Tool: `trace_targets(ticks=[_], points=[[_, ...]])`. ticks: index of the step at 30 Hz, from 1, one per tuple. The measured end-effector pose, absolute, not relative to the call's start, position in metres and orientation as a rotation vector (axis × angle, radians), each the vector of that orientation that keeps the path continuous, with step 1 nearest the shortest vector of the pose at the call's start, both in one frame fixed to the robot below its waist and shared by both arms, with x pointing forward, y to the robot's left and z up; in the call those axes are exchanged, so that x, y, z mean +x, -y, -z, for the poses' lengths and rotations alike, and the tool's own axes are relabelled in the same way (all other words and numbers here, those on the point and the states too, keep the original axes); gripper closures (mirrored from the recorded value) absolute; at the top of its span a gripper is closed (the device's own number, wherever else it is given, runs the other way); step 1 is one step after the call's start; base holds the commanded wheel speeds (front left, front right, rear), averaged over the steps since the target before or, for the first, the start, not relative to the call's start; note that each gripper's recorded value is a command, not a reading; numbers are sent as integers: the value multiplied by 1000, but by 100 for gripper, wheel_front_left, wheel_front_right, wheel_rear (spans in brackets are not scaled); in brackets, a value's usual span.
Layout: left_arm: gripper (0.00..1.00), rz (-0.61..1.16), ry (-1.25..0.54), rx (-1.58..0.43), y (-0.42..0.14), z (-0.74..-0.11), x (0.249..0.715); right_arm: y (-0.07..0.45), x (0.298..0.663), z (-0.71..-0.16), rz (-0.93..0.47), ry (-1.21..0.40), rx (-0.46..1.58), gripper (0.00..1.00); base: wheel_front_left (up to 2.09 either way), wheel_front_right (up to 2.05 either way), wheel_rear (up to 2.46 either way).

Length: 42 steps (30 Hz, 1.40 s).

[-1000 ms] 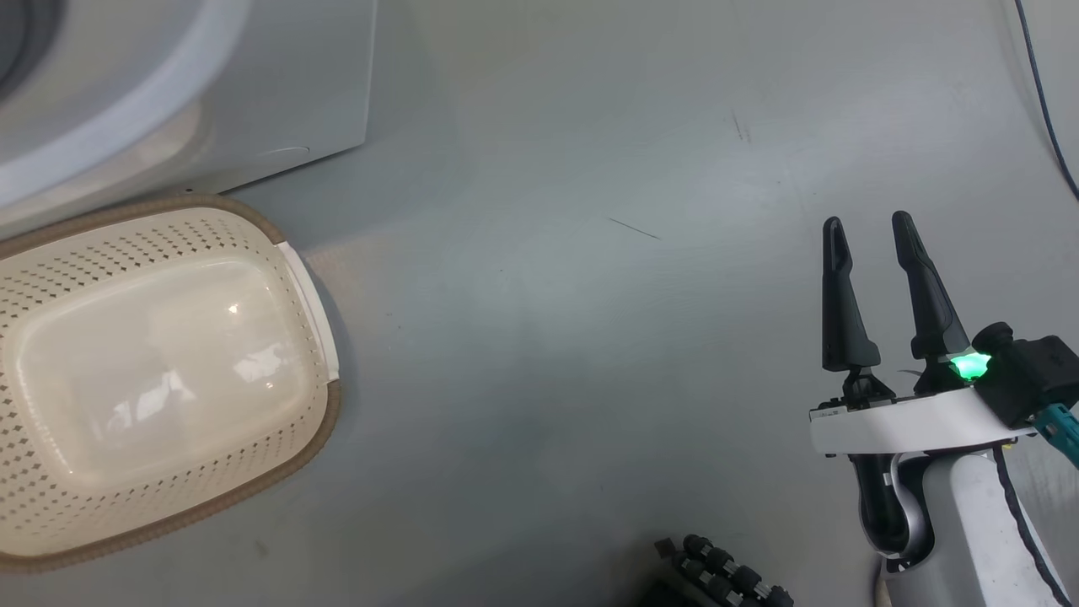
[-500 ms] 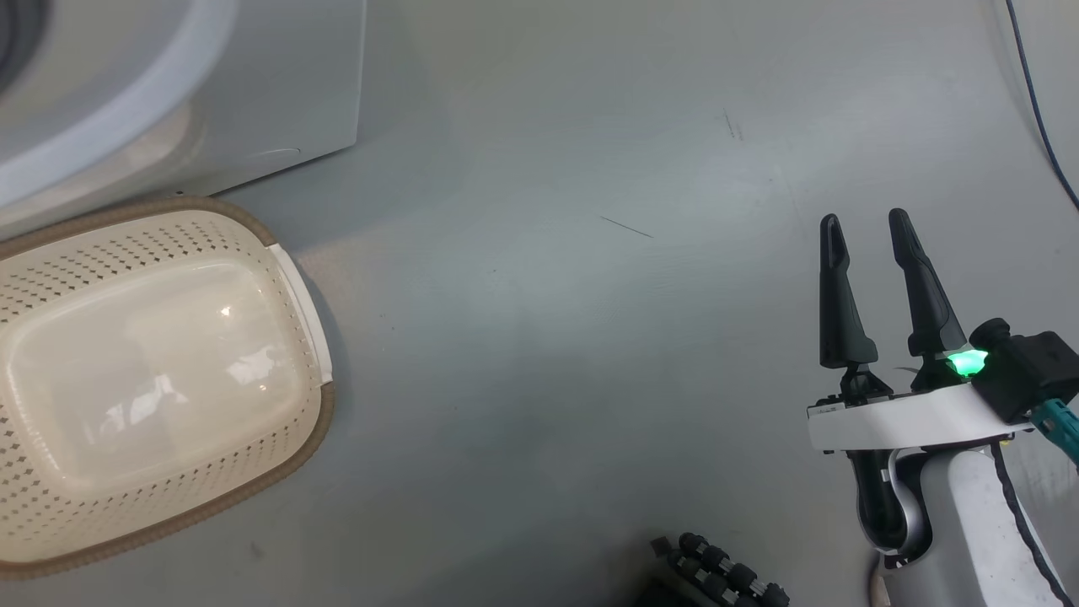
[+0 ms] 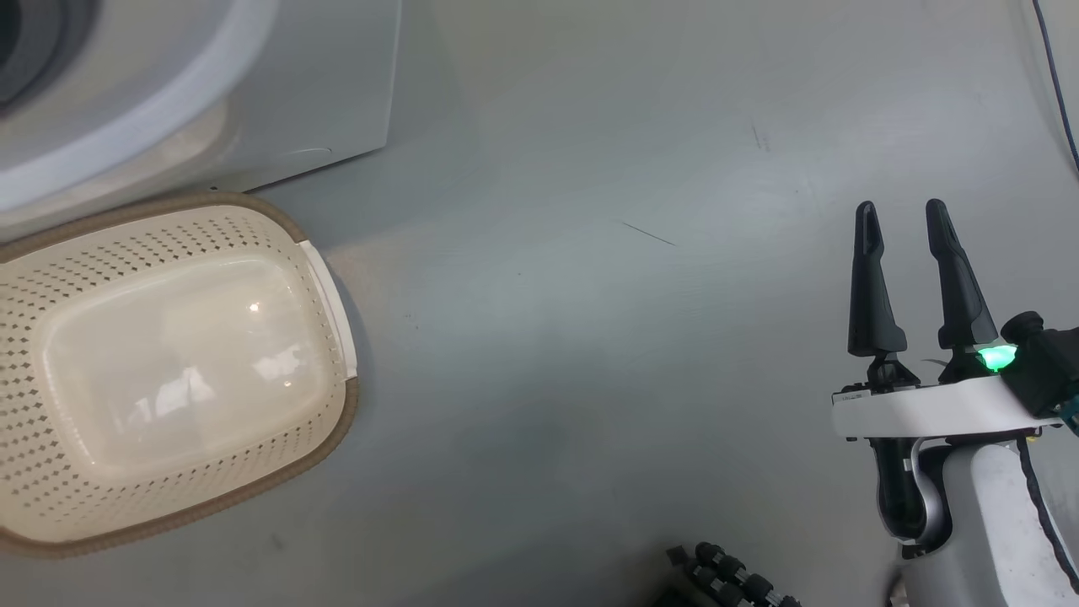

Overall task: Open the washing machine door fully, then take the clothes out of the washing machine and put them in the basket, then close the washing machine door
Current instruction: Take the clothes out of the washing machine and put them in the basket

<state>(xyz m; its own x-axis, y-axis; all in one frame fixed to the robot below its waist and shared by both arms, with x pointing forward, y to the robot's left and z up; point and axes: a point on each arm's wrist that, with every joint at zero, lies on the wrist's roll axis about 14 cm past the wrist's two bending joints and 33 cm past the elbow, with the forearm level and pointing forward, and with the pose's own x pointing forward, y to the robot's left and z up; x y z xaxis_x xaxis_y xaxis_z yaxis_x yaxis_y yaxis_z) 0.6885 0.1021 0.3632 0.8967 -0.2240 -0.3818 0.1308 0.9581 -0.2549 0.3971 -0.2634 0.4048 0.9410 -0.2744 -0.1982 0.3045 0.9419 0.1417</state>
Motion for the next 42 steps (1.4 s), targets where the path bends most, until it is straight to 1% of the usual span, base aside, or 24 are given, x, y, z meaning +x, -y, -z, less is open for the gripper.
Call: trace_targets(ticks=[17,22,26,32,42], points=[[100,126,-200,-320,-117,-385,626,252,411,-422,239,-115,153,0,0,0,0],[100,125,-117,-339,-115,-403,606,246,412,-428,220,-100,153,0,0,0,0],[100,128,-85,-342,-113,-412,593,241,413,-433,199,-86,153,0,0,0,0],[100,135,-58,-332,-114,-428,569,235,406,-437,182,-83,154,0,0,0,0],[100,154,78,-336,-109,-486,538,229,393,-451,159,-56,157,0,0,0,0]])
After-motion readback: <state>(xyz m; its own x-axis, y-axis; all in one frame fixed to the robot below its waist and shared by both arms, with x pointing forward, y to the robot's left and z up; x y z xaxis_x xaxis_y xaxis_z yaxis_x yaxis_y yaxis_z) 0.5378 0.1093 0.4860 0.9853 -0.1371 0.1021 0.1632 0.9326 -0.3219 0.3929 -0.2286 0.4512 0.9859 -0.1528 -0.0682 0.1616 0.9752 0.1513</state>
